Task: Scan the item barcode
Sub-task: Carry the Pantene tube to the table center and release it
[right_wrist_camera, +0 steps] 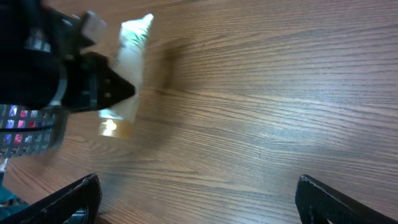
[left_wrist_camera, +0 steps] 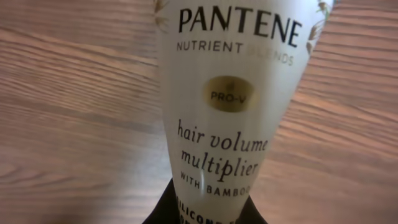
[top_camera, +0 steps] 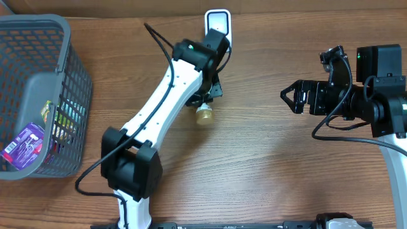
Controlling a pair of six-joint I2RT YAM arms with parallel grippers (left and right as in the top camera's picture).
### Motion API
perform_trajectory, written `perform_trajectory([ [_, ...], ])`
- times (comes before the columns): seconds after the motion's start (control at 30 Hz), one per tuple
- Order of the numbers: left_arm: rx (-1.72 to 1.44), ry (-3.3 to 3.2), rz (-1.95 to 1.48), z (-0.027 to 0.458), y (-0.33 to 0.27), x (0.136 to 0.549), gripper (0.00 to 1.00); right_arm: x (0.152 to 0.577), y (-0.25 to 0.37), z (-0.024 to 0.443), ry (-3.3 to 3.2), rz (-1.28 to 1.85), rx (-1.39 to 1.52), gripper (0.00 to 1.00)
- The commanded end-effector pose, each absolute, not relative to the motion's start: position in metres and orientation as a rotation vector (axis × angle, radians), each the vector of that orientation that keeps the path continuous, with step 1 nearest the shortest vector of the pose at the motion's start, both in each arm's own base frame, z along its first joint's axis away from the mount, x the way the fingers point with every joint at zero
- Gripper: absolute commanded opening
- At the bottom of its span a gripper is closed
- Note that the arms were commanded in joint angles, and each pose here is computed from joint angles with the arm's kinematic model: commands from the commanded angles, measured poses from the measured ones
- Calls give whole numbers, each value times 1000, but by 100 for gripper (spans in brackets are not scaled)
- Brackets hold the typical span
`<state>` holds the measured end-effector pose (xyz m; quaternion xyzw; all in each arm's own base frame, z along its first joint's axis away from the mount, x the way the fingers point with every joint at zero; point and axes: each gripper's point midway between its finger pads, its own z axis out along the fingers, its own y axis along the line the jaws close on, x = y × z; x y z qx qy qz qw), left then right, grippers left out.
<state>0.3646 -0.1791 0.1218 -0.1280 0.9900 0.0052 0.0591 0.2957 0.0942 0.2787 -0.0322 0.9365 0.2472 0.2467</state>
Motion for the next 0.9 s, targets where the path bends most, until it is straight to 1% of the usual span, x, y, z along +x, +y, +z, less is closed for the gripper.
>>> perform_trajectory([
  [0.0, -455, 2980, 56, 106, -172, 367, 4, 298, 95, 280, 2553, 668, -94, 100],
  [0.13, -307, 3013, 14, 82, -181, 365, 4, 300, 95, 276, 2566, 670, -91, 100],
  [0.33, -46, 3085, -88, 49, -193, 350, 4, 302, 95, 273, 2578, 672, -86, 100],
  [0.4, -5, 3102, -80, 40, -190, 344, 4, 302, 95, 273, 2578, 672, -86, 100],
  [0.5, 30, 3123, -59, 31, -186, 336, 12, 302, 95, 273, 2578, 672, -86, 100],
  [0.67, 38, 3121, -63, 33, -186, 337, 37, 302, 95, 273, 2578, 672, -86, 100],
  [0.77, 38, 3112, -68, 46, -188, 343, 43, 302, 95, 272, 2579, 672, -86, 100],
  [0.87, 57, 3083, -73, 74, -188, 356, 43, 302, 95, 272, 2580, 672, -86, 100],
])
